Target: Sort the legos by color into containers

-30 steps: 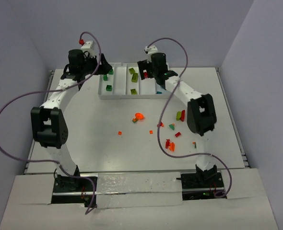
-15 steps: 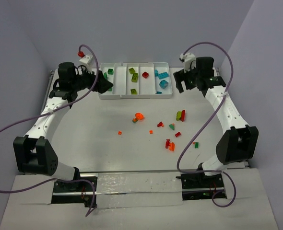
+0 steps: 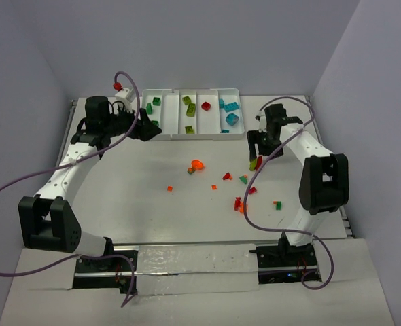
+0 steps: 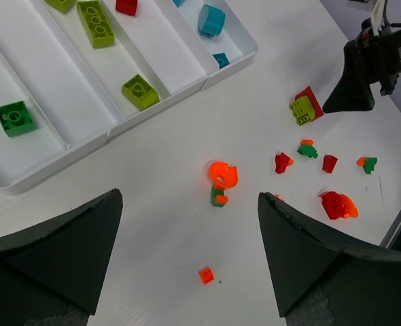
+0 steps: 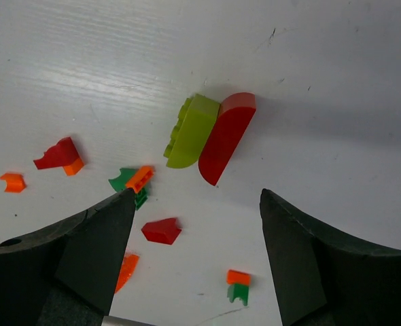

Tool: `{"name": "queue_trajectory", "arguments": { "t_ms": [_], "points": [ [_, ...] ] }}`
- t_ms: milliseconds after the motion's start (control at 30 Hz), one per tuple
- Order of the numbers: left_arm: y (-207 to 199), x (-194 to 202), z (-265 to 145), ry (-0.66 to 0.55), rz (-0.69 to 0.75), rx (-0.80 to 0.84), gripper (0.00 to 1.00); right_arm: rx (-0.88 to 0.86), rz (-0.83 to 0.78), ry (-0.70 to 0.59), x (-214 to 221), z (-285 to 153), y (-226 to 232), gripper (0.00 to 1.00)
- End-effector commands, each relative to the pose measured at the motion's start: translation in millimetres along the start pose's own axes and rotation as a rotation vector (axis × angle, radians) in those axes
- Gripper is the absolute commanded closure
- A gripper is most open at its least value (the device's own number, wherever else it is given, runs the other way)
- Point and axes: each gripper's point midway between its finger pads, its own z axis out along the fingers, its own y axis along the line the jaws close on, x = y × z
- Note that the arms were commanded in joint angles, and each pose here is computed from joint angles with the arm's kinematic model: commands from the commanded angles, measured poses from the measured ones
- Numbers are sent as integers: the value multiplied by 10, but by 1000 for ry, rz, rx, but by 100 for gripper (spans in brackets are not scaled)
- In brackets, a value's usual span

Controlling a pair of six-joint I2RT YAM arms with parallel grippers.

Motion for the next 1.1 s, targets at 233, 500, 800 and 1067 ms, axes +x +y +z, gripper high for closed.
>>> {"name": "queue_trajectory", "arguments": {
  "t_ms": [233,500,800,1067],
  "points": [
    [13,-28,-70,-24,-4,-49,9,53,178,78,-19,476,-65,19],
    [82,-45,-68,-29,-5,-88,9,69,187,85,75,598,-84,36],
    [21,127,-10,12,-85,-36,10,27,65,-11,-70,496,-60,52],
    [-347,202,-86,20,-170,140,10,-167,-188,-265,-327,-295,366,52]
  ]
}}
